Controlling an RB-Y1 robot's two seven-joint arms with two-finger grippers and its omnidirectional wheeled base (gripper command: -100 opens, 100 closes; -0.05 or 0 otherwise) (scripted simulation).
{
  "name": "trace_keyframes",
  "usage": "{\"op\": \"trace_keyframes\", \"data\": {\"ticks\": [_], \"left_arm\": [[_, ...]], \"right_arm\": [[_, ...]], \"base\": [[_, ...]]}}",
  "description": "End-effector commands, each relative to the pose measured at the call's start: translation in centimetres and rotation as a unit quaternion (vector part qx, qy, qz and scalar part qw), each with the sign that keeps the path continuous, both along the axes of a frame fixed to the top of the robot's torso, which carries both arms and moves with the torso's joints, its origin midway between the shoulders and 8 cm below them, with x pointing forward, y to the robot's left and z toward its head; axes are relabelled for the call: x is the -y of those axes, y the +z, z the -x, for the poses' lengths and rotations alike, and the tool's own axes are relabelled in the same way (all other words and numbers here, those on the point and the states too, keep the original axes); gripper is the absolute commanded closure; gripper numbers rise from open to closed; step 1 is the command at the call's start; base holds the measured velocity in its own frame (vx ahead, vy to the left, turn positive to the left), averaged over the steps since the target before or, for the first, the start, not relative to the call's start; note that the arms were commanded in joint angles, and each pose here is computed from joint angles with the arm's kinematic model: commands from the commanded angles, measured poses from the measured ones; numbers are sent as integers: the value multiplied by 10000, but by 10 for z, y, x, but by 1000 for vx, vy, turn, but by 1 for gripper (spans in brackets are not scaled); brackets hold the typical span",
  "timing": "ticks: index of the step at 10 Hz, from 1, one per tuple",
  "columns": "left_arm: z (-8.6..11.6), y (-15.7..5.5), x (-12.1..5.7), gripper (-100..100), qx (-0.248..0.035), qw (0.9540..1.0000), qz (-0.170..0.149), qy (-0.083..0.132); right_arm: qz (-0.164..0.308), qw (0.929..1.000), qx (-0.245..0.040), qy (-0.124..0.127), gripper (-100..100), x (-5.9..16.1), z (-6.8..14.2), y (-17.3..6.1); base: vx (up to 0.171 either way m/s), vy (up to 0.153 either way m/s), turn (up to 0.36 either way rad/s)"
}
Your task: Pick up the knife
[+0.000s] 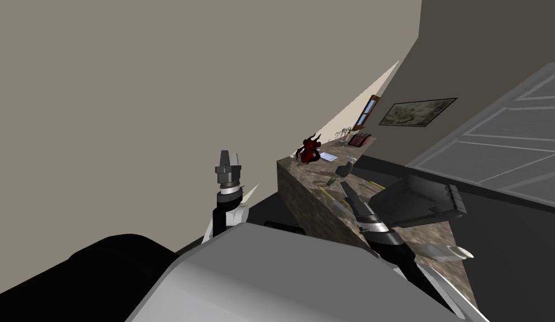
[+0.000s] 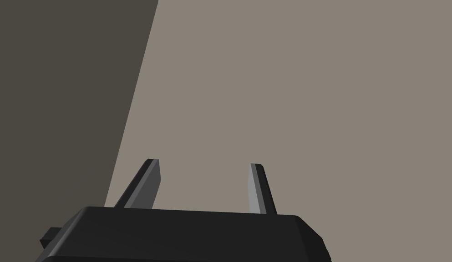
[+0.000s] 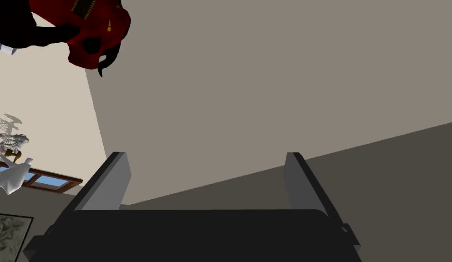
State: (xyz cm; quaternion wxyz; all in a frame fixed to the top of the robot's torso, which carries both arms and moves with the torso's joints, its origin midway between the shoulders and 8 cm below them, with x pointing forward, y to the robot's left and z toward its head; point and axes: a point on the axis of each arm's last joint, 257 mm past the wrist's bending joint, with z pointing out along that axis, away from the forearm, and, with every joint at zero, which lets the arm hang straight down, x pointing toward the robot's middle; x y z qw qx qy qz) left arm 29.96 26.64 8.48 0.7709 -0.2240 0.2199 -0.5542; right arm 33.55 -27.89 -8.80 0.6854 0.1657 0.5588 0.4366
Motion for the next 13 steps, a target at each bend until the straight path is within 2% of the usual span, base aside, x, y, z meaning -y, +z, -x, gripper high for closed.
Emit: {"op": "trace_keyframes", "data": {"ticks": [1,2,3,4,5,6,7,8,9,10,11,12,13], "left_arm": [[0,0,0,0,0,10000,0,0],[0,0,0,0,0,10000,0,0],[0,0,0,0,0,10000,0,0],[0,0,0,0,0,10000,0,0],[0,0,0,0,0,10000,0,0],[0,0,0,0,0,10000,0,0],[0,0,0,0,0,10000,0,0],[0,0,0,0,0,10000,0,0],[0,0,0,0,0,10000,0,0],[0,0,0,0,0,10000,0,0],[0,0,0,0,0,10000,0,0],[0,0,0,0,0,10000,0,0],[0,0,0,0,0,10000,0,0]], "right_arm": [[421,9987,-280,-40,-100,10,1,-23],[471,9985,-293,-1,-100,9,1,-23],[797,9954,-528,-58,-100,21,5,-41],[850,9949,-540,-17,-100,20,5,-41],[1192,9898,-782,-56,-100,32,9,-60],[1229,9893,-789,-26,-100,32,9,-60],[1551,9825,-1029,-72,-100,46,14,-78],[1606,9815,-1039,-27,-100,45,14,-78],[1927,9728,-1282,-62,-100,60,21,-96],[1975,9718,-1289,-22,-100,59,21,-96],[2296,9611,-1534,-43,-100,75,29,-113],[2333,9602,-1538,-11,-100,75,29,-113],[2640,9479,-1782,-27,-100,91,38,-129]], "base": [[76,20,86],[56,16,35],[54,16,101],[45,4,30],[63,5,68],[61,7,46],[66,12,93],[54,14,52],[58,27,100],[44,23,47],[53,27,98],[47,15,47],[51,36,110]]}}
